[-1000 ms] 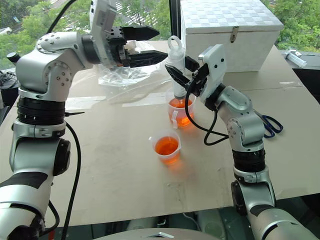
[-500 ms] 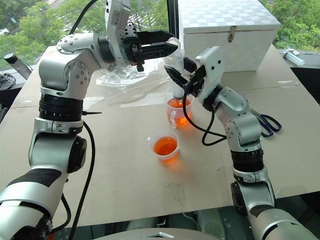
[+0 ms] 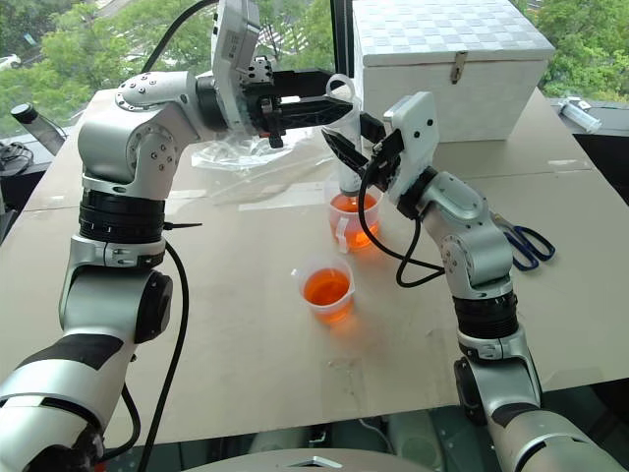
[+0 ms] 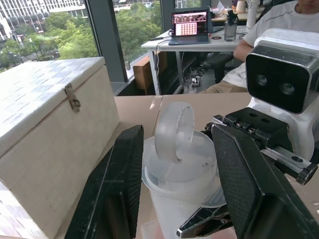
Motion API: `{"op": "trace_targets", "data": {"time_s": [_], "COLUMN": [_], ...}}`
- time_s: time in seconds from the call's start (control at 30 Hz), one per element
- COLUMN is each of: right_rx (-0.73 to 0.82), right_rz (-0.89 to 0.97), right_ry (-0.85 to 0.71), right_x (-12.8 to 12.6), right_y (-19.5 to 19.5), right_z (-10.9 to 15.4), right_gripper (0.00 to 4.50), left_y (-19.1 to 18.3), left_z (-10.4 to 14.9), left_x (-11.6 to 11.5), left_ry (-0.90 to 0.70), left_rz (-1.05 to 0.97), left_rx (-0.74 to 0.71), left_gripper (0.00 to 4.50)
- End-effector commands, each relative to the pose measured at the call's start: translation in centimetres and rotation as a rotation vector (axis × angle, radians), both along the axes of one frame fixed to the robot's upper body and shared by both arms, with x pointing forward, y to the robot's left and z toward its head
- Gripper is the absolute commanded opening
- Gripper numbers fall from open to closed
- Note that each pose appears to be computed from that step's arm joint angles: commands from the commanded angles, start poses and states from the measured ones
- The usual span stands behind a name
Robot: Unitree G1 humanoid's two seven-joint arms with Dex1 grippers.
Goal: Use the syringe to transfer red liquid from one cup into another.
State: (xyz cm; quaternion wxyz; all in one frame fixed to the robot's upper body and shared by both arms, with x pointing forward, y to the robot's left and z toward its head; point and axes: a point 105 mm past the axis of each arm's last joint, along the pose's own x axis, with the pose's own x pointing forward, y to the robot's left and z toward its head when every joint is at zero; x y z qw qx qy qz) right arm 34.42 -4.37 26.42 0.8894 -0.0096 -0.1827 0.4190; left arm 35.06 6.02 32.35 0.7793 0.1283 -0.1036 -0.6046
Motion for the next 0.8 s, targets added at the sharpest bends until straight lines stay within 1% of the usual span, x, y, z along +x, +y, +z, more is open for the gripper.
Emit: {"op": "trace_targets", "data": {"time_s": [0.03,0.07,0.3,0.47,0.63,0.8], "right_rx": [0.018,0.016,0.009,0.009,0.008,0.010], "right_rz": [0.022,0.022,0.021,0.020,0.016,0.011], "right_ry": [-0.079,-0.079,-0.077,-0.060,-0.040,-0.006], "right_x": [-1.0,-0.9,-0.9,-0.9,-0.6,-0.1], "right_y": [0.2,0.2,0.3,0.2,0.2,0.3], "right_z": [1.6,1.5,1.2,0.7,0.1,-0.9], "right_gripper": [1.59,1.59,1.59,1.59,1.59,1.59], "left_y": [-0.3,-0.3,-0.5,-0.6,-0.6,-0.6], "left_z": [0.9,0.9,1.3,2.7,3.6,3.2], "left_x": [-0.3,-0.3,0.1,0.5,0.5,0.4], "left_ry": [-0.044,-0.044,-0.051,-0.064,-0.084,-0.081], "left_rz": [-0.002,-0.003,0.011,0.031,0.041,0.037], "left_rx": [-0.001,-0.003,-0.029,-0.099,-0.120,-0.103], "left_gripper": [0.56,0.03,0.01,0.01,0.01,0.01]}}
